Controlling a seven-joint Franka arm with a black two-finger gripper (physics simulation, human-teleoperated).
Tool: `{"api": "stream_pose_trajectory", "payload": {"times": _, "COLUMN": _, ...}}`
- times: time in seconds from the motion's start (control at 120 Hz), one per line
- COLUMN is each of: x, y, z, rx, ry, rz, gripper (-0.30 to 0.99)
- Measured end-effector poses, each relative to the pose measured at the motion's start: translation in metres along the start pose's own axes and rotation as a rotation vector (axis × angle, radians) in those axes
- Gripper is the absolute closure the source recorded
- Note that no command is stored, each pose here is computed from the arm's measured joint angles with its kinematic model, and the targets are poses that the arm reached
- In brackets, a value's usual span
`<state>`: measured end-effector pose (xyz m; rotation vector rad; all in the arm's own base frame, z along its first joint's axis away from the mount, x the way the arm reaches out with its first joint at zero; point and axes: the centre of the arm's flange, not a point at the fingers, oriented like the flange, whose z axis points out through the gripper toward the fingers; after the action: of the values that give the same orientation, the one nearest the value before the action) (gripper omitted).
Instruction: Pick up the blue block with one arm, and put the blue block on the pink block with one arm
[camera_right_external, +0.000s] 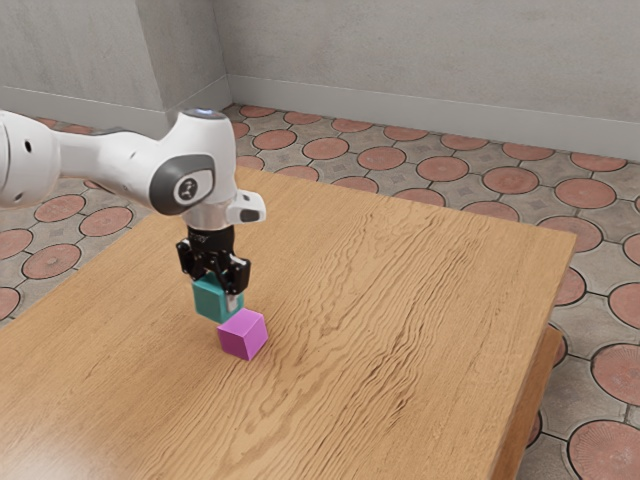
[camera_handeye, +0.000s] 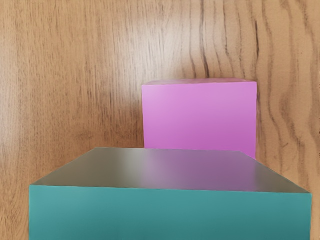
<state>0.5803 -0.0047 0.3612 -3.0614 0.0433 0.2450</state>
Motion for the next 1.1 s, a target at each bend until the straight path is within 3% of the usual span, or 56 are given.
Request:
{"api": "stream_pose_trajectory", "payload": {"times": 0.3, "x": 0.013, "y": 0.004, "z": 0.018, "rx": -0.018, "ry": -0.005, "rz": -0.003, "gripper": 0.3}}
{"api": "stream_pose_trajectory", "payload": {"times": 0.5, "x": 0.015, "y": 0.005, "z": 0.019, "rx": -0.004, "ry": 0.004, "rz": 0.0, "gripper": 0.14}}
{"api": "stream_pose_trajectory", "payload": {"times": 0.7, "x": 0.014, "y": 0.007, "z": 0.01, "rx": 0.004, "ry": 0.022, "rz": 0.001, "gripper": 0.05}}
{"api": "stream_pose_trajectory", "payload": {"times": 0.883, "x": 0.002, "y": 0.016, "z": -0.04, "rx": 0.036, "ry": 0.092, "rz": 0.009, "gripper": 0.02}}
{"api": "stream_pose_trajectory", "payload": {"times": 0.983, "x": -0.009, "y": 0.016, "z": -0.109, "rx": 0.067, "ry": 0.173, "rz": -0.006, "gripper": 0.01}}
{"api": "stream_pose_trajectory", "payload": {"times": 1.1, "x": -0.02, "y": 0.017, "z": -0.162, "rx": 0.071, "ry": 0.213, "rz": -0.02, "gripper": 0.01}}
